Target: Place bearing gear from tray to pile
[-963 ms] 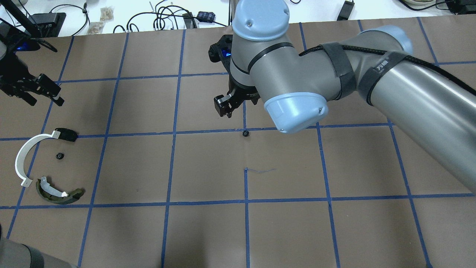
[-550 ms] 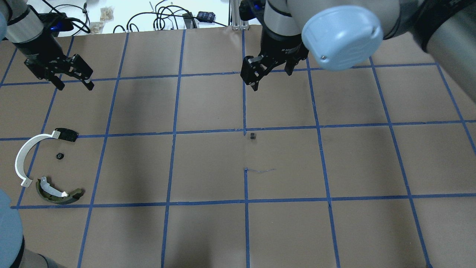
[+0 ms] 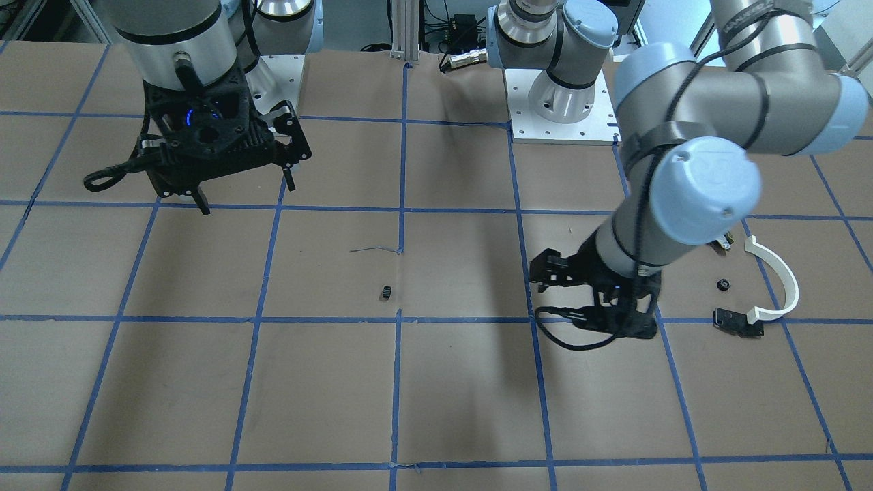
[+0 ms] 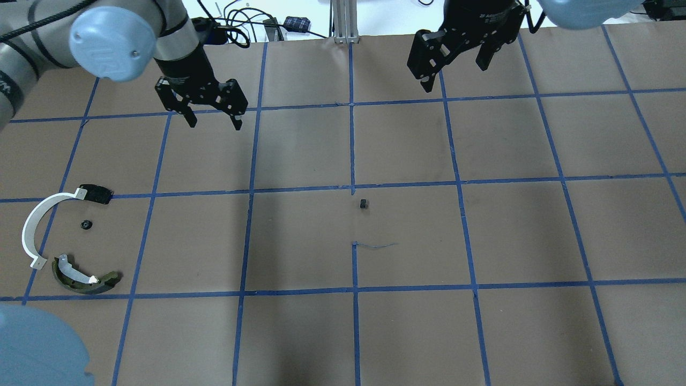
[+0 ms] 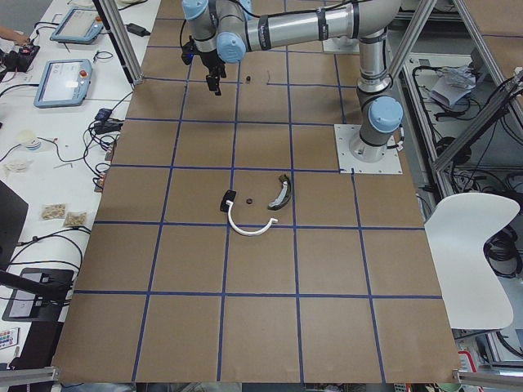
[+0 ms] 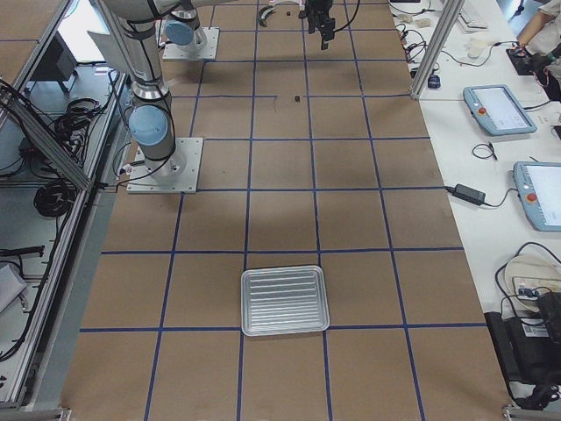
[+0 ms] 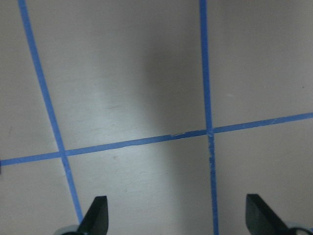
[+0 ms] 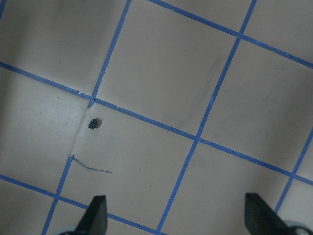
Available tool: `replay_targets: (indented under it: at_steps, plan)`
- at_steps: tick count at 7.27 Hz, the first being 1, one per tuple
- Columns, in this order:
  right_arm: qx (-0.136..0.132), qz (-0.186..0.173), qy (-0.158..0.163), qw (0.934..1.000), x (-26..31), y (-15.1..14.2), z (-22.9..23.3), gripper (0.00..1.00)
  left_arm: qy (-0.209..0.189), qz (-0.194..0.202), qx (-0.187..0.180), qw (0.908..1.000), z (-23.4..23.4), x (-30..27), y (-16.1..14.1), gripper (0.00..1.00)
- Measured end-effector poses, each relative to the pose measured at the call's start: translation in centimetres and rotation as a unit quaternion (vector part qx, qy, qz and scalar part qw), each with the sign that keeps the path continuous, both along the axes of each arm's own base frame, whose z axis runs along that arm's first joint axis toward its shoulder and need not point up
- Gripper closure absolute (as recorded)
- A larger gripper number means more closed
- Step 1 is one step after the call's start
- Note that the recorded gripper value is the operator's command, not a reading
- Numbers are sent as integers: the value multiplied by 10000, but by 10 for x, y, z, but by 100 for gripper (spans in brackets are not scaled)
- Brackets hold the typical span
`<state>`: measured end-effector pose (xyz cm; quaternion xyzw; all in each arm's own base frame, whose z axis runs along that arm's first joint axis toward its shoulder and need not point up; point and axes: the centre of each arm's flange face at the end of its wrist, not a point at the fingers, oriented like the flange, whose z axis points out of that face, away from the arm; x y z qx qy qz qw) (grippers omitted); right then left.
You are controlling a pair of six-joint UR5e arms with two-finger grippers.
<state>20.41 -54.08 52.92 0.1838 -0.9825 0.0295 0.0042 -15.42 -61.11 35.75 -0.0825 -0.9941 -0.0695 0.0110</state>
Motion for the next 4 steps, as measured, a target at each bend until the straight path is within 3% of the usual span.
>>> replay_targets:
  at_steps: [1, 4]
  plan:
    - [-39, -98, 4, 9999, -9, -1, 3, 0, 3, -55, -83, 10000, -23, -41, 13, 0]
    - [-74, -292, -7, 9995, -28, -8, -6, 0, 462, 467, -111, 9978, -89, -113, 51, 0]
